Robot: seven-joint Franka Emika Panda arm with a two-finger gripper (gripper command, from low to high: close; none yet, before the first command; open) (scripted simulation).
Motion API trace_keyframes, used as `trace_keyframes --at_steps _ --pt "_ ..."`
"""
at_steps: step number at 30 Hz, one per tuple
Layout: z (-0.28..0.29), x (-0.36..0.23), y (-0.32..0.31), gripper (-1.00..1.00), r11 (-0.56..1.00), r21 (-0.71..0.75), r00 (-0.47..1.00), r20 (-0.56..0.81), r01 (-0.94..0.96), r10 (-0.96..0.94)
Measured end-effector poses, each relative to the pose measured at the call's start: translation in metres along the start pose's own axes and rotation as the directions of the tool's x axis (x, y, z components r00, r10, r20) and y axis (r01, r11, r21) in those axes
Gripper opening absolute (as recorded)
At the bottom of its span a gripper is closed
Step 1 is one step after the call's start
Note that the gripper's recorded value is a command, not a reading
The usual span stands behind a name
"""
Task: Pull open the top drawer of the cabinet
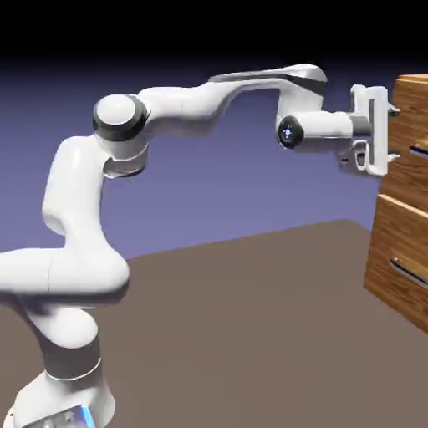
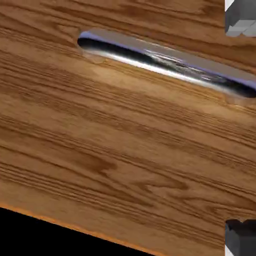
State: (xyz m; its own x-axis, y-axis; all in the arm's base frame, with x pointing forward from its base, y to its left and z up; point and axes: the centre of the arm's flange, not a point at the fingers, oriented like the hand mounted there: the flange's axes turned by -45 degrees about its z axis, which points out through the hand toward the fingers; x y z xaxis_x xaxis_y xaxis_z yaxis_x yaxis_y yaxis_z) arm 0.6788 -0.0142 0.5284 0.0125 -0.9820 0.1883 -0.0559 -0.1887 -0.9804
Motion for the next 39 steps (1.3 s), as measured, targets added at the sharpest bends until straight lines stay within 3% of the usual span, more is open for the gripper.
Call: trace_keyframes --at_steps 5,14,15,24,39 --pt "0.035 0.014 0.041 0.0 0.98 0.057 0.982 -0.001 -0.188 0.189" --pt "0.082 0.014 0.038 0.0 0.981 0.058 0.982 -0.001 -0.187 0.188" --pt "0.084 0.014 0.038 -1.0 0.98 0.057 0.982 -0.001 -0.188 0.189" --pt "0.045 0.014 0.04 -1.0 0.98 0.058 0.982 -0.001 -0.188 0.189" --pt "-0.072 0.013 0.047 -1.0 0.98 0.058 0.982 -0.001 -0.188 0.189"
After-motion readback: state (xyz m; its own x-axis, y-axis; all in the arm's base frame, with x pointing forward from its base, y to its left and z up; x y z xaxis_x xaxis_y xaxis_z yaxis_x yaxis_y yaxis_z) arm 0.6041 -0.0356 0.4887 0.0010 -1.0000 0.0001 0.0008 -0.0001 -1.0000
